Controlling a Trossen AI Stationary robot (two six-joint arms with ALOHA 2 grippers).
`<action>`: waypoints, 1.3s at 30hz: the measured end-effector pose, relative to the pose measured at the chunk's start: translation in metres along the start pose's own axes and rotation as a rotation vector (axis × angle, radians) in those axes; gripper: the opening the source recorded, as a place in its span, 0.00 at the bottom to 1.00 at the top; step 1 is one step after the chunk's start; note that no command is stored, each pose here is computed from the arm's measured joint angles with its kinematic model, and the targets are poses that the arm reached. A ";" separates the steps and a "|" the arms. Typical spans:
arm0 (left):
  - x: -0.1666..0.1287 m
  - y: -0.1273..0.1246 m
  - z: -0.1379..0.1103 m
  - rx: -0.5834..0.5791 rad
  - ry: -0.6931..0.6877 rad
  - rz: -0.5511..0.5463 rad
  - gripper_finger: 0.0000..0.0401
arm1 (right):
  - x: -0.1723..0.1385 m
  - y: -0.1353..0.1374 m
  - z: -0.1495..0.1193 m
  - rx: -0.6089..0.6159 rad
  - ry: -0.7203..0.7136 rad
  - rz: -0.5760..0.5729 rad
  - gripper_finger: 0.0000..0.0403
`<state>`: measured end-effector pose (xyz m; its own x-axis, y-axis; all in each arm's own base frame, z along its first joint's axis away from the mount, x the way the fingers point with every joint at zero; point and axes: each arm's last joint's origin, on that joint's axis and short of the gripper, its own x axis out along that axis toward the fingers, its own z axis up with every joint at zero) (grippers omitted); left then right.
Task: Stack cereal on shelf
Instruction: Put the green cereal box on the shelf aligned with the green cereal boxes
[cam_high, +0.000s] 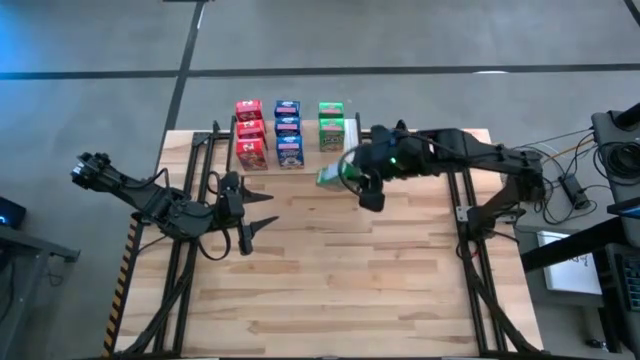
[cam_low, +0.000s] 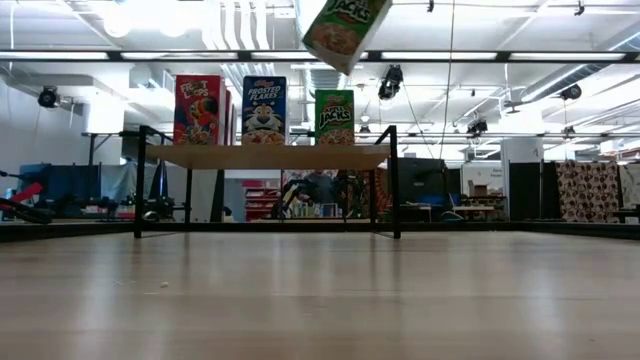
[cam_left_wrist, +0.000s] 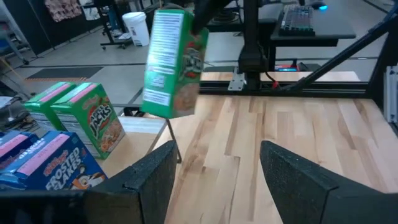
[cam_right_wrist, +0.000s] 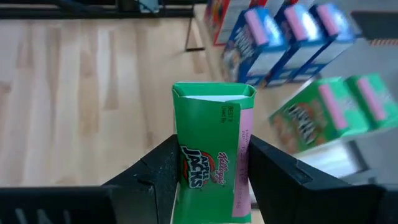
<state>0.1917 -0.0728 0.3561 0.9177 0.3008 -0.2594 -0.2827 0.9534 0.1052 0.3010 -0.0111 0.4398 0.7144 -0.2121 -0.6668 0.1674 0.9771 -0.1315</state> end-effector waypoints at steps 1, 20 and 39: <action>0.000 0.000 0.000 0.000 -0.001 0.008 0.54 | 0.001 -0.003 0.004 -0.018 -0.003 -0.007 0.40; 0.000 0.001 0.000 0.000 -0.005 0.035 0.54 | 0.051 -0.059 0.028 -0.259 0.225 -0.093 0.40; 0.000 0.001 0.000 0.016 -0.004 0.035 0.54 | 0.089 -0.070 0.020 -0.226 0.299 -0.026 0.40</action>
<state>0.1914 -0.0718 0.3562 0.9085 0.3338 -0.2515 -0.3103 0.9418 0.1293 0.3669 -0.0992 0.4045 0.4765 -0.2553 -0.8413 0.0049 0.9577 -0.2879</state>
